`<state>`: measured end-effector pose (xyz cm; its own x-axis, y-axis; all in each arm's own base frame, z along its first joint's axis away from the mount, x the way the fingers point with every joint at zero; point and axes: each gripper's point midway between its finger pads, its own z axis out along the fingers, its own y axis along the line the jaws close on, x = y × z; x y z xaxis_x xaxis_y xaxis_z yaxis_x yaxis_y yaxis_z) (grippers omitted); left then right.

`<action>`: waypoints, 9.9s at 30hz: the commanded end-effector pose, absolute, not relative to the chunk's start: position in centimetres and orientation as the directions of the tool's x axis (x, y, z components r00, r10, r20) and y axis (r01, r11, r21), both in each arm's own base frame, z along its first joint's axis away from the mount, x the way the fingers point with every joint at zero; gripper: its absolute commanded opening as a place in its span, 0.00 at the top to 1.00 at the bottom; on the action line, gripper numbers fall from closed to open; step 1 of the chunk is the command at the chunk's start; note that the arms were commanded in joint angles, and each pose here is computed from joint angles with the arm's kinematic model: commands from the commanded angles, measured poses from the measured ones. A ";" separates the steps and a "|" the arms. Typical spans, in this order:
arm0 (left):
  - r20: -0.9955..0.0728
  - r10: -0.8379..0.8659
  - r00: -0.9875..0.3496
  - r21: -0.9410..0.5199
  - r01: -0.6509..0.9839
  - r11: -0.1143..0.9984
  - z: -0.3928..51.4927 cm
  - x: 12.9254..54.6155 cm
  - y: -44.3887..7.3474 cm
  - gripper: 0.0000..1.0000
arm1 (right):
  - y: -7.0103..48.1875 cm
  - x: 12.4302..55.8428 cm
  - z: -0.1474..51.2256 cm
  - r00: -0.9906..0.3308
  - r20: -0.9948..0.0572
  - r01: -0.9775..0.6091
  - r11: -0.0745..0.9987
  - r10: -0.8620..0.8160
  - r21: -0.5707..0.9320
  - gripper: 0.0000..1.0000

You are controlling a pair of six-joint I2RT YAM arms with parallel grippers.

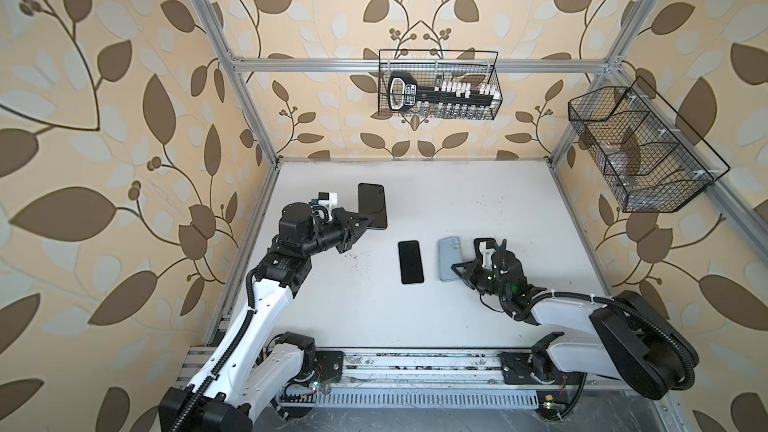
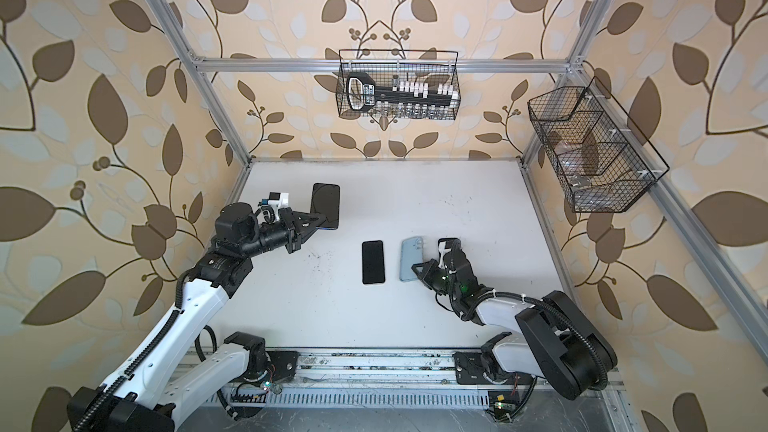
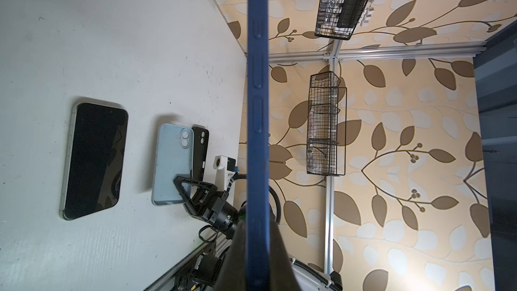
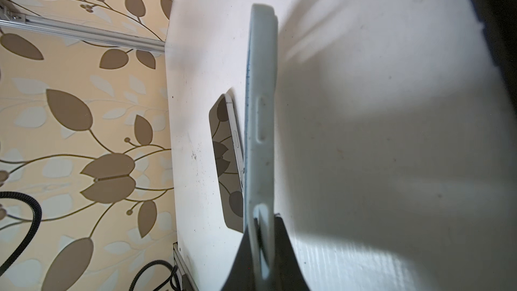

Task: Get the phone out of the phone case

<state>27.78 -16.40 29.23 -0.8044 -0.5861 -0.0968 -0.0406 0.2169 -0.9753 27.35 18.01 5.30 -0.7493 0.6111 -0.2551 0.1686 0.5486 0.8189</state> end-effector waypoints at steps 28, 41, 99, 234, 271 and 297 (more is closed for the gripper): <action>-0.194 -0.562 -0.804 -0.973 0.087 0.212 31.3 28.2 -15.3 1.00 | 17.2 30.3 5.2 -0.698 -0.339 0.250 0.658 0.631 0.710 0.47; -0.198 -0.546 -0.814 -0.968 0.077 0.237 30.0 28.4 -15.3 1.00 | 14.6 30.0 7.7 -0.682 -0.493 0.225 0.796 0.541 0.562 0.37; -0.253 -0.581 -0.774 -0.914 -0.006 0.406 14.9 27.3 -13.4 1.00 | 17.8 28.6 13.7 -0.671 -0.583 -0.025 0.772 0.458 0.635 0.06; -0.744 -0.433 -0.509 -0.355 -0.247 0.901 25.2 35.5 1.8 0.01 | 9.3 31.5 22.9 -0.503 -0.801 -0.138 0.884 0.325 0.446 0.00; -0.909 -0.275 -0.312 -0.251 -0.117 0.961 12.1 36.1 5.2 0.01 | -1.0 32.5 15.8 -0.206 -0.977 0.163 0.982 -0.062 -0.096 0.00; -0.892 -0.172 -0.418 -0.184 -0.012 0.983 7.8 38.1 2.2 0.01 | -1.4 35.4 11.7 -0.212 -0.977 0.068 0.998 0.002 -0.013 0.00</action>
